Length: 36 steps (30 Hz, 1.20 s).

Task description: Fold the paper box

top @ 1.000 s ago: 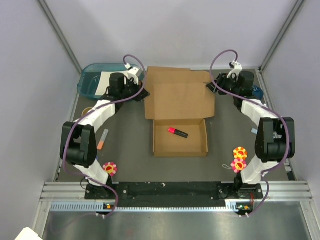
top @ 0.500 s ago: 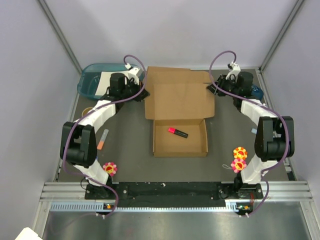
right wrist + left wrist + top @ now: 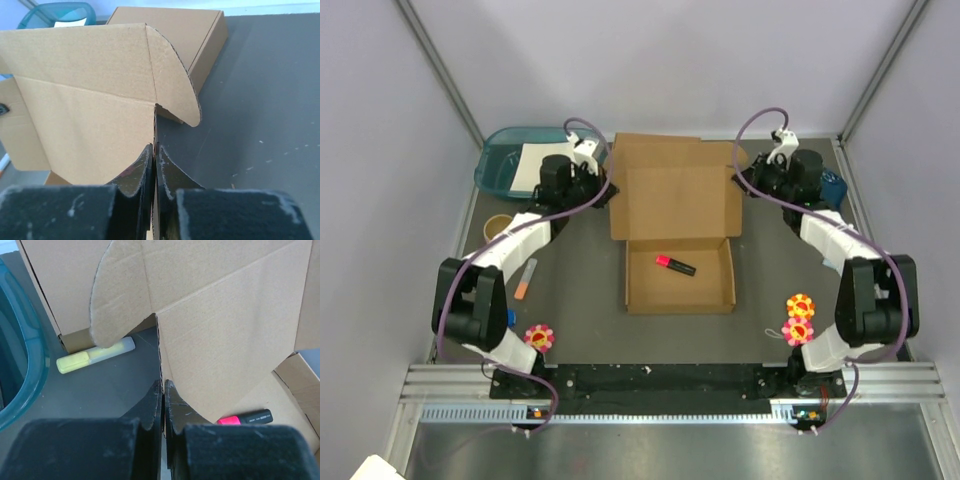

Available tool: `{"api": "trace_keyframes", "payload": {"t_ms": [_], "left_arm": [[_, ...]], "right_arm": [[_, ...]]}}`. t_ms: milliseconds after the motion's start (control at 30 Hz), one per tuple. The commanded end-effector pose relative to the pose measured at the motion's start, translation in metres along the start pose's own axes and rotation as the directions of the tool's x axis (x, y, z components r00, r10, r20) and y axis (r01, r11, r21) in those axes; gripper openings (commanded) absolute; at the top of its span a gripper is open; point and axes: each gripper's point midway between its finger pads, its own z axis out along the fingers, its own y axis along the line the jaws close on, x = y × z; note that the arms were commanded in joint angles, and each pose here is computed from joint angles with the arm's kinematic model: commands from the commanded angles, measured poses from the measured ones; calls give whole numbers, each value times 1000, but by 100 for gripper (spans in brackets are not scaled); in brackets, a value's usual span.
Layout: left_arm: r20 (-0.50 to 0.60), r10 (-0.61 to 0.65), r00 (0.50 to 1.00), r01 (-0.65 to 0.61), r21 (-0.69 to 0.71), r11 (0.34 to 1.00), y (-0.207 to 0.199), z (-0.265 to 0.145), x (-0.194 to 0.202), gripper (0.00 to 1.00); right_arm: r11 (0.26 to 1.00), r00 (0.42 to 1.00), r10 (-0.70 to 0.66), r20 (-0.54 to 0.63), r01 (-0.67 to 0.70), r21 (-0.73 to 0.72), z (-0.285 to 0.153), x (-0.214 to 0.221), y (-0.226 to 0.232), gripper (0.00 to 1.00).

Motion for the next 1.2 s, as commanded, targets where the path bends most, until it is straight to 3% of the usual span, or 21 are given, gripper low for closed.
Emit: {"api": "trace_keyframes", "payload": {"t_ms": [0,267,633,900,1167], "left_arm": [[157,35,987,-23,-76,997,-9,-12,-29,0],[208,5,978,37,-200,979,-14,-13,-10,0],[281,8,960,113,-412,904,-18,-15,-6,0],[364,-17,931,177,-412,894,-26,-22,-3,0],[530,-49,846,233,-286,930,-50,-38,-20,0]], "right_arm": [[997,996,-55,71,51,61,-19,-11,28,1],[978,996,-41,84,23,207,-43,4,41,0],[917,997,-10,74,-20,398,-55,33,38,0],[870,990,41,138,-103,482,-61,32,30,0],[889,976,37,215,-131,439,-56,22,49,0]]}}
